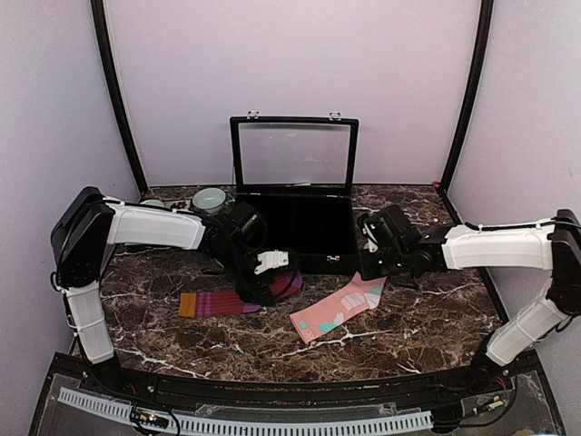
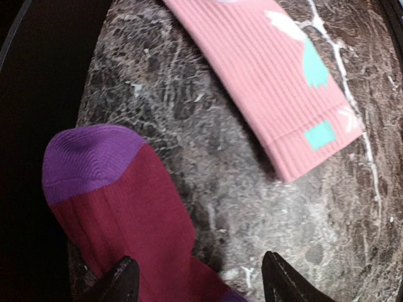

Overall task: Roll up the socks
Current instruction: Move the storage box to the center of the board.

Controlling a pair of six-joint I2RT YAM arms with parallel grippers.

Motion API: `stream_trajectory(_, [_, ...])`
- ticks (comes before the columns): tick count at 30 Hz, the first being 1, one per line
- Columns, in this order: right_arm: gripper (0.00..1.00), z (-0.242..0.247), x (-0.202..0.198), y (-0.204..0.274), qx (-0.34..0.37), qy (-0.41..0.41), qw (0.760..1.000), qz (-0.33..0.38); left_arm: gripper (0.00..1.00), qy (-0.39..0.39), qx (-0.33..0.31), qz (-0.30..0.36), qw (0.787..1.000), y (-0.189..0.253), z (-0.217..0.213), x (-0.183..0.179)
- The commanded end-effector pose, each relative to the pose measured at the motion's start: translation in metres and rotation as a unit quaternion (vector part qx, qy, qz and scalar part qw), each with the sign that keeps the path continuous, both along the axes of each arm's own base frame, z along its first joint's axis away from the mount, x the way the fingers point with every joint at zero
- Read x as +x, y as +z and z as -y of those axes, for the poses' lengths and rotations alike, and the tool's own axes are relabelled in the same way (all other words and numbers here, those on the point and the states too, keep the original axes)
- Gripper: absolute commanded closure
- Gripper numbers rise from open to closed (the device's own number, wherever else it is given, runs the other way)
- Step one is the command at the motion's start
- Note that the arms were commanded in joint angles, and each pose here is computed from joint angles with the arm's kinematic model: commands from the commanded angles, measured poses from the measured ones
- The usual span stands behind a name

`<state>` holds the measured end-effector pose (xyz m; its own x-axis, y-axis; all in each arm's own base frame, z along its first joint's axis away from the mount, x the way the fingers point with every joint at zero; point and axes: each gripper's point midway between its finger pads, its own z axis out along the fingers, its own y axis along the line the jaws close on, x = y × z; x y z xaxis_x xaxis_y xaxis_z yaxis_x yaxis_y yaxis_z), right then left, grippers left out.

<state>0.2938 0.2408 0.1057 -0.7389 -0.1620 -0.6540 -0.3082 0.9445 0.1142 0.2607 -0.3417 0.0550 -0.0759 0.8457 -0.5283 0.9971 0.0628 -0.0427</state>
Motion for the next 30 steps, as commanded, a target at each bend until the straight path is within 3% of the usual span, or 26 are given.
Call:
stream_trajectory(1, [0.76, -0.03, 0.002, -0.013, 0.013, 0.049, 0.998, -0.035, 0.31, 0.038, -0.007, 0.041, 0.998, 0.004, 0.0, 0.035])
stream_trajectory(10, [0.78, -0.035, 0.034, -0.047, -0.001, 0.042, 0.997, -0.064, 0.33, 0.077, 0.019, 0.07, 0.994, -0.021, -0.022, 0.062])
stream_trajectory(23, [0.81, -0.039, 0.098, -0.043, -0.011, 0.014, 0.999, -0.048, 0.34, 0.124, 0.025, 0.13, 0.983, -0.021, -0.038, 0.1])
stream_trajectory(28, [0.81, -0.039, 0.103, -0.035, -0.004, 0.007, 0.999, -0.034, 0.3, 0.119, 0.014, 0.114, 0.986, -0.01, -0.036, 0.092])
stream_trajectory(30, [0.76, -0.037, 0.102, -0.023, 0.002, 0.006, 1.0, -0.019, 0.27, 0.112, 0.005, 0.098, 0.989, 0.0, -0.035, 0.084])
